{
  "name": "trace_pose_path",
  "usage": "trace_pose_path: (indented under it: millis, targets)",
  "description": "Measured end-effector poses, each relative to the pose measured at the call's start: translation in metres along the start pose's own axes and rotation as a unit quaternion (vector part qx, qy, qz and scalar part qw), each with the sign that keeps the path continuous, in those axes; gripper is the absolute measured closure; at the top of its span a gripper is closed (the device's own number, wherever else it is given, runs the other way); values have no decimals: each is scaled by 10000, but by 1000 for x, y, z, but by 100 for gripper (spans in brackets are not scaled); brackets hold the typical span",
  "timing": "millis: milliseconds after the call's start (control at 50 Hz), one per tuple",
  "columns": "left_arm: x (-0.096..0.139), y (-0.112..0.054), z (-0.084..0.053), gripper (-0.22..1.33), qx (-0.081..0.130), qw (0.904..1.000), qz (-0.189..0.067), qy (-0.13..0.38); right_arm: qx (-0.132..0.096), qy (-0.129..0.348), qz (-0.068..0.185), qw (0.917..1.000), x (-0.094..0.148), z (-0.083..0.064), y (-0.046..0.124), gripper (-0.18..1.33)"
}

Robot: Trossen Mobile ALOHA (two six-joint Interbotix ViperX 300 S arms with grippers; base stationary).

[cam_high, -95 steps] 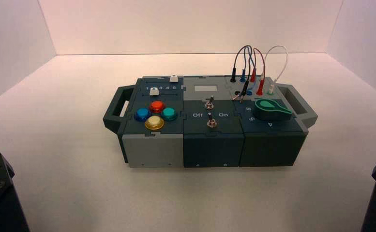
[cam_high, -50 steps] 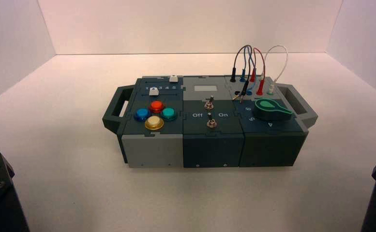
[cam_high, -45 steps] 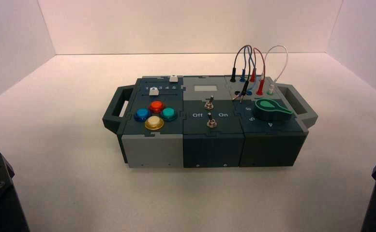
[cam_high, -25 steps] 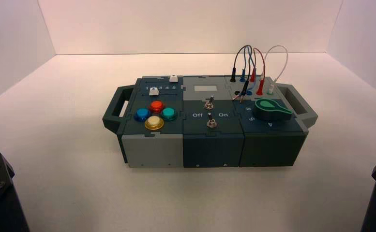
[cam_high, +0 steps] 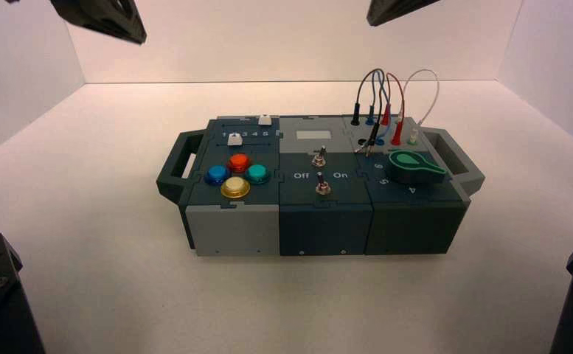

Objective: Flip the bottom switch on with the right gripper.

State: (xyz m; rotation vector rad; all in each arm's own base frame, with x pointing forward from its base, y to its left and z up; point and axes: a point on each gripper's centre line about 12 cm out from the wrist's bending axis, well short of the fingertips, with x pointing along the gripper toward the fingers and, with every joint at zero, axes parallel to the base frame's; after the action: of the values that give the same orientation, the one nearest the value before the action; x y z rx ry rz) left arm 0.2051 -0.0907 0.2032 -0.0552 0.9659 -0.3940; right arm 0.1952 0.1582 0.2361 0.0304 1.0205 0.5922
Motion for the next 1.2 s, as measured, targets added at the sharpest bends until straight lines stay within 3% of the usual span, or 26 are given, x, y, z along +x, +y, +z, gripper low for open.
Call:
trace_pose_path:
  millis: [240,380,500,680,920,1120,1200]
  targets:
    - [1,0,-1,128,-85,10000,-15,35,281,71,225,9993,5,-1,6,129]
    - [5,0,-3,128,-169,9998,-25,115,377,246,358,9983,10,-12,10,129]
    - [13,1,-7,128,-398,9985,-35,373,332,394,388,9979,15,-16,14,129]
    - [37,1,-25,128,-811,9870,13,1384,451,956,326,9939,35,-29,18,129]
    - [63,-7,-30,128,-806,9758,39,2032,466,1460,21,9882,69,-35,36,129]
    - [77,-9,-27,128,-896,9708,111,2222,331,1648,-753,9829,87,-31,53,129]
    - [79,-9,-25,128,-910,9705,144,2226,267,1624,-931,9820,86,-28,56,129]
